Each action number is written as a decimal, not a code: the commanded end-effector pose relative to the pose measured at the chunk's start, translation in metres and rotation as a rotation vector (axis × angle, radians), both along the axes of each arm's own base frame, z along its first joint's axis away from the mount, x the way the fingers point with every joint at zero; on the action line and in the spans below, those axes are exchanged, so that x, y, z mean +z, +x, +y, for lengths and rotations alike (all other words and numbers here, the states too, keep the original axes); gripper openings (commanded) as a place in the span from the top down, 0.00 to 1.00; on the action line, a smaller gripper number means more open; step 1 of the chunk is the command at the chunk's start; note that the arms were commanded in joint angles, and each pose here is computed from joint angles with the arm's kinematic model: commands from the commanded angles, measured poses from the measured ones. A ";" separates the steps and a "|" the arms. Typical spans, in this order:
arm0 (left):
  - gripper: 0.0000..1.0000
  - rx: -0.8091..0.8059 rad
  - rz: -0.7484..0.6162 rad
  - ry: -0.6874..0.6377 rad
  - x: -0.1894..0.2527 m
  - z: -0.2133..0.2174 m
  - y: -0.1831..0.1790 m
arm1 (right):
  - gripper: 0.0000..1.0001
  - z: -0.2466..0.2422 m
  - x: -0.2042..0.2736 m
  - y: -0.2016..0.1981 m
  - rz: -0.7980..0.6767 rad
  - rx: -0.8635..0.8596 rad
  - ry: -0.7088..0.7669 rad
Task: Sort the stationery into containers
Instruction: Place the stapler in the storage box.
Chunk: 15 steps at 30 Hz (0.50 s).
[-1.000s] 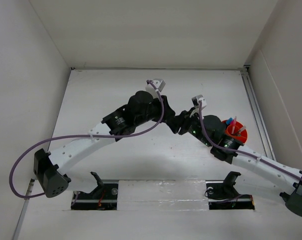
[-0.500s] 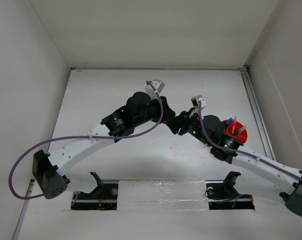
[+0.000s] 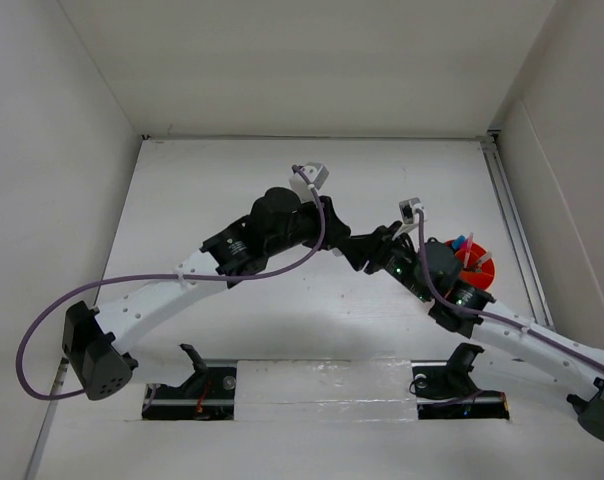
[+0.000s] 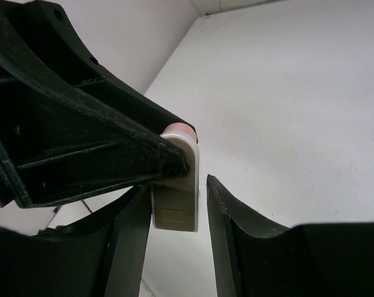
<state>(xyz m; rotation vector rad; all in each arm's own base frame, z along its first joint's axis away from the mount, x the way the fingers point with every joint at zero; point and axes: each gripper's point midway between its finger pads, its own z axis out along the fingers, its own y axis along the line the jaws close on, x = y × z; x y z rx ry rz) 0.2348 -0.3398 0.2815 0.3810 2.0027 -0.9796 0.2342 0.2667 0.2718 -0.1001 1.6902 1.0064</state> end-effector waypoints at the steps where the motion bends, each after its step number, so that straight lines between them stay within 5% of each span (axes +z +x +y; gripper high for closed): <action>1: 1.00 -0.054 0.014 -0.013 0.002 -0.001 -0.017 | 0.54 -0.015 0.059 0.007 -0.108 -0.087 0.225; 15: 1.00 -0.078 0.044 -0.058 0.010 -0.006 -0.023 | 0.52 -0.004 0.065 0.011 -0.119 -0.065 0.284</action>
